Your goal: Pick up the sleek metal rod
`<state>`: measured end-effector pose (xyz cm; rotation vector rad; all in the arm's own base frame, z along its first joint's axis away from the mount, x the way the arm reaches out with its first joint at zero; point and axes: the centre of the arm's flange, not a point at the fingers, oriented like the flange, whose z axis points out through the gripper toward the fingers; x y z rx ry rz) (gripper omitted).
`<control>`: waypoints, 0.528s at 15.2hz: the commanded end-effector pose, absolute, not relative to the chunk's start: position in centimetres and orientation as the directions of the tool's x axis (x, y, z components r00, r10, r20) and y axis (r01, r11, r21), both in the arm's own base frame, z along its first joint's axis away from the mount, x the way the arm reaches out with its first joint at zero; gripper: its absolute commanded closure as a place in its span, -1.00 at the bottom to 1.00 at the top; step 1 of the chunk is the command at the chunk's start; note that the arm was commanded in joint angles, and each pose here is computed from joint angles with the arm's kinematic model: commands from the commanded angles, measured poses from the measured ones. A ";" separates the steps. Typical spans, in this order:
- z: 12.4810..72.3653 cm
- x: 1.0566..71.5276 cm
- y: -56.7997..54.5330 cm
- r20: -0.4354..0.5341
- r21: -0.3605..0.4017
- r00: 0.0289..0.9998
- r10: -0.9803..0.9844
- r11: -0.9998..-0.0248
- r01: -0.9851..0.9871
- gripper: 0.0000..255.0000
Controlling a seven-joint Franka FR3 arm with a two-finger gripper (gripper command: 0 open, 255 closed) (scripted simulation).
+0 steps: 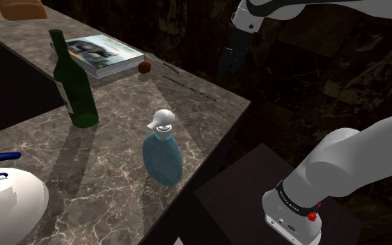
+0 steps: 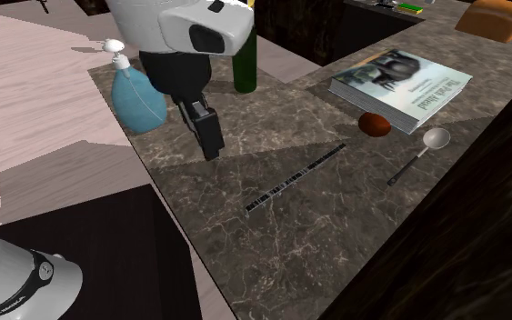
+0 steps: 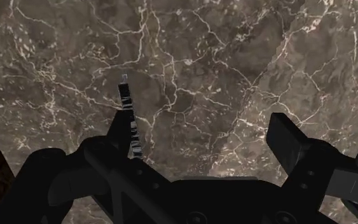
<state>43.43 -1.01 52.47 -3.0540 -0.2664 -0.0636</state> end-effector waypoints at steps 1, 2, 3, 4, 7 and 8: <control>50.7 45.9 -1.2 0.039 -0.061 0.982 0.184 -0.981 0.187 -1.00; 50.0 47.1 -1.2 0.034 -0.057 0.981 0.191 -0.980 0.192 -1.00; 49.3 48.3 -1.1 0.030 -0.052 0.980 0.197 -0.979 0.198 -1.00; 48.6 49.4 -1.1 0.025 -0.047 0.979 0.203 -0.978 0.204 -1.00; 46.4 52.9 -0.9 0.011 -0.034 0.975 0.221 -0.975 0.221 -1.00; 45.6 54.0 -0.8 0.006 -0.029 0.974 0.227 -0.973 0.227 -1.00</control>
